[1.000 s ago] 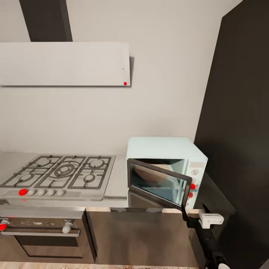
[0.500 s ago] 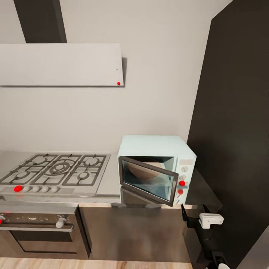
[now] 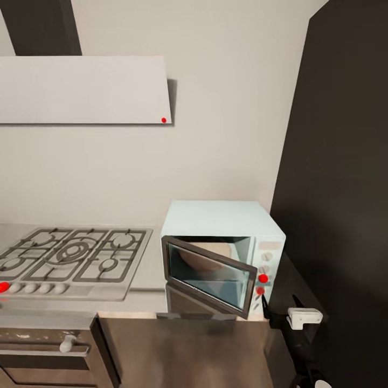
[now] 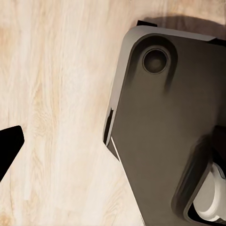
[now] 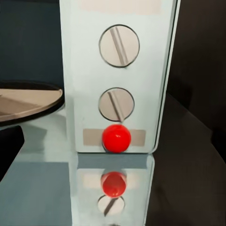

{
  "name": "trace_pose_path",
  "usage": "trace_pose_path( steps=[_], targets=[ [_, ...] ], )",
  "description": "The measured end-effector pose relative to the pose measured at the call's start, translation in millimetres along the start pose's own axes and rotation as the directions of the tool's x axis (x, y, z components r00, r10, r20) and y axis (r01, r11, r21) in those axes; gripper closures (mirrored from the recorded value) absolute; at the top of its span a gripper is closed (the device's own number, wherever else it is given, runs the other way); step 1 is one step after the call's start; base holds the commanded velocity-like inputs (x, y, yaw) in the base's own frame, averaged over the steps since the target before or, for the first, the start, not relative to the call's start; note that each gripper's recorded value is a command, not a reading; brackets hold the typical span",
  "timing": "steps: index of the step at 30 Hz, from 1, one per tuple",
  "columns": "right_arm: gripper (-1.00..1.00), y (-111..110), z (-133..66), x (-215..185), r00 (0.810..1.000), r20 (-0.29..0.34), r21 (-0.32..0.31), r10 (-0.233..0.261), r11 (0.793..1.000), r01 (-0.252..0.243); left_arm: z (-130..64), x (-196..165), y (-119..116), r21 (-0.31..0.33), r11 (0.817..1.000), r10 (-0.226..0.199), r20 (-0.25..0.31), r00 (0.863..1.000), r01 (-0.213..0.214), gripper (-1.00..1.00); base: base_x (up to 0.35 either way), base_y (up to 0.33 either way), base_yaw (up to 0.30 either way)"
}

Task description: In the kitchen, take the popcorn bag from the countertop, put it into the microwave, and heat it until the popcorn is cooked so the cooked popcorn ends up inside the bag.

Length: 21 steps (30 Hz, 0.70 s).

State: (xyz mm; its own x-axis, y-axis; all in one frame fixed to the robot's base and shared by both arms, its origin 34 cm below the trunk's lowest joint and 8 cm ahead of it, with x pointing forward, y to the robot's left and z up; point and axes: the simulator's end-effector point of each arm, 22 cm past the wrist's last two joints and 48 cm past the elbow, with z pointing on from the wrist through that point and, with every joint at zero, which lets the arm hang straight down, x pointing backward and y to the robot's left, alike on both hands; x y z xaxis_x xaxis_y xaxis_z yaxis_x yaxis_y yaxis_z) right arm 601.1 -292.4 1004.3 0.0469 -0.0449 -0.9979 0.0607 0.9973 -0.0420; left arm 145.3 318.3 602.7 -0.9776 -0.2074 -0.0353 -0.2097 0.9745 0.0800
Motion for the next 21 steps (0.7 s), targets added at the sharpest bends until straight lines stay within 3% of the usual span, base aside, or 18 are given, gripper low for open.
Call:
trace_pose_path(
  steps=[4,10,18,21],
  targets=[
    [-1.0,0,0.1,0,1.0,0.0,-0.002,0.0,1.0,0.0,0.0,0,-2,0.003,1.0,0.0,-0.001,1.0,0.0,-1.0,0.028,-0.001,0.0],
    [-1.0,7,-0.3,0,1.0,-0.001,-0.028,0.0,1.0,0.0,-0.1,0,-1,0.001,1.0,0.0,0.0,1.0,0.0,-1.0,0.231,0.0,0.0],
    [-1.0,11,-0.1,1,1.0,-0.002,-0.046,0.0,0.999,0.0,0.0,0,-1,0.0,1.0,0.0,0.0,1.0,0.0,-1.0,0.025,-0.005,0.0],
    [-1.0,23,-1.2,0,1.0,-0.002,-0.102,-0.002,0.995,0.002,0.0,0,-1,0.001,1.0,0.0,0.0,1.0,0.0,-1.0,0.164,-0.146,0.0]
  ],
)
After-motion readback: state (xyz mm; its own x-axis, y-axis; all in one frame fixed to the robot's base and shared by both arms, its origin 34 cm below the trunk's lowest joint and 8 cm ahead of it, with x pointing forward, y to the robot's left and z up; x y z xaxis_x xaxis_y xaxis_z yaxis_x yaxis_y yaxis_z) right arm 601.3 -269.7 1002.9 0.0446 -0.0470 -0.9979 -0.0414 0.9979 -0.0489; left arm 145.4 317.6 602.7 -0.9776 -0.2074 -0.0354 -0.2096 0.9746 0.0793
